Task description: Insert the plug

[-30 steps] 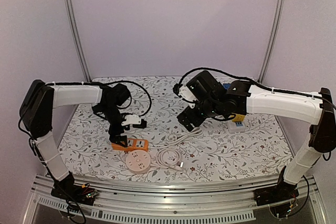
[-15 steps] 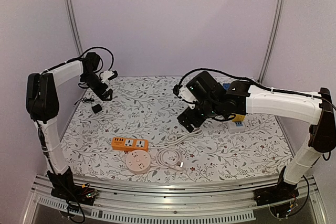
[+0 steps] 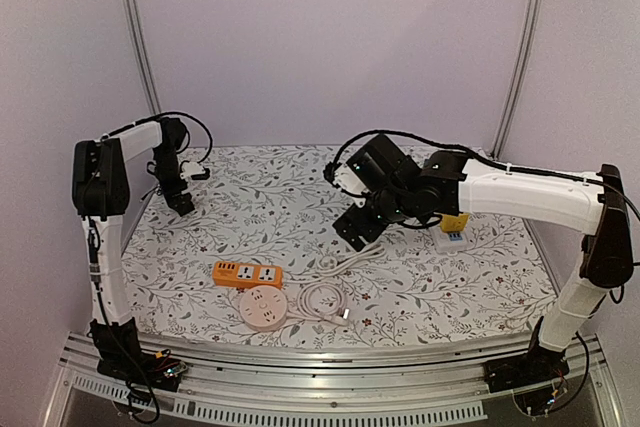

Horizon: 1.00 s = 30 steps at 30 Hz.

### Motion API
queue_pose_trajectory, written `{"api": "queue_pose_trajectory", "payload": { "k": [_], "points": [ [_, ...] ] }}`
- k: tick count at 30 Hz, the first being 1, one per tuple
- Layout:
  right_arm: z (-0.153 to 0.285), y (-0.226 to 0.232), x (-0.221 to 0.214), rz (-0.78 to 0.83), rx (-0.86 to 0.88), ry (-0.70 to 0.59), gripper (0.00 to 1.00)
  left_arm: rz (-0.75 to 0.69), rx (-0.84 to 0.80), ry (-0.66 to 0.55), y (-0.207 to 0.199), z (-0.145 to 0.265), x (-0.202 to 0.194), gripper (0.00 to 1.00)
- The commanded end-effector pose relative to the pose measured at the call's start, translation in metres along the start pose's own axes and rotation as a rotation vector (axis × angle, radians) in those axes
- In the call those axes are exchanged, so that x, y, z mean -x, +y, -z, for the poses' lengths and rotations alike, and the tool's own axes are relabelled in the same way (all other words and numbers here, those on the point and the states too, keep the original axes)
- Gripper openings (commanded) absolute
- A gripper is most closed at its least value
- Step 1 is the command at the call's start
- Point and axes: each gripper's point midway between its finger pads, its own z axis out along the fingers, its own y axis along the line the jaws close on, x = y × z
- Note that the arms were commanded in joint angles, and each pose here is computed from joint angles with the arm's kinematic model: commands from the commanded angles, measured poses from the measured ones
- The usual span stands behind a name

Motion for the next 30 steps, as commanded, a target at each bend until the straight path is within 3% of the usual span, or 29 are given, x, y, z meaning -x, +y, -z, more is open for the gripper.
{"api": "queue_pose_trajectory", "payload": {
  "k": [1, 5, 15, 18, 20, 21, 22, 26, 28, 30],
  "points": [
    [0.000, 0.000, -0.001, 0.010, -0.006, 0.013, 0.99, -0.106, -0.116, -0.033, -0.027, -0.003, 0.005, 0.94],
    [-0.001, 0.001, 0.001, 0.015, -0.004, 0.012, 0.99, -0.112, -0.139, -0.053, -0.030, -0.008, 0.011, 0.82],
    [-0.004, 0.003, -0.003, 0.014, 0.004, 0.023, 0.99, -0.068, -0.144, -0.004, -0.023, -0.034, 0.016, 0.80],
    [-0.003, 0.003, -0.004, 0.010, 0.002, 0.027, 0.99, -0.059, -0.165, 0.003, -0.028, -0.038, 0.016, 0.61],
    [-0.001, 0.002, -0.004, 0.008, 0.000, 0.024, 0.99, -0.040, -0.182, -0.006, -0.031, -0.034, 0.015, 0.28],
    [0.000, 0.001, -0.005, 0.007, -0.004, 0.024, 0.99, -0.024, -0.190, -0.019, -0.033, -0.028, 0.017, 0.08],
    [0.001, 0.001, -0.004, 0.007, -0.004, 0.021, 0.99, 0.003, -0.203, -0.039, -0.034, -0.020, 0.018, 0.00],
    [0.004, 0.004, 0.000, 0.010, 0.021, -0.008, 0.99, 0.079, -0.352, -0.266, -0.067, 0.062, 0.036, 0.00],
    [0.010, 0.014, 0.008, 0.055, 0.069, -0.068, 0.99, 0.038, -0.435, -0.393, -0.100, 0.111, 0.043, 0.00],
    [0.028, 0.034, 0.027, 0.151, 0.126, -0.205, 0.99, -0.042, -0.501, -0.500, -0.140, 0.157, 0.046, 0.00]
  ]
}}
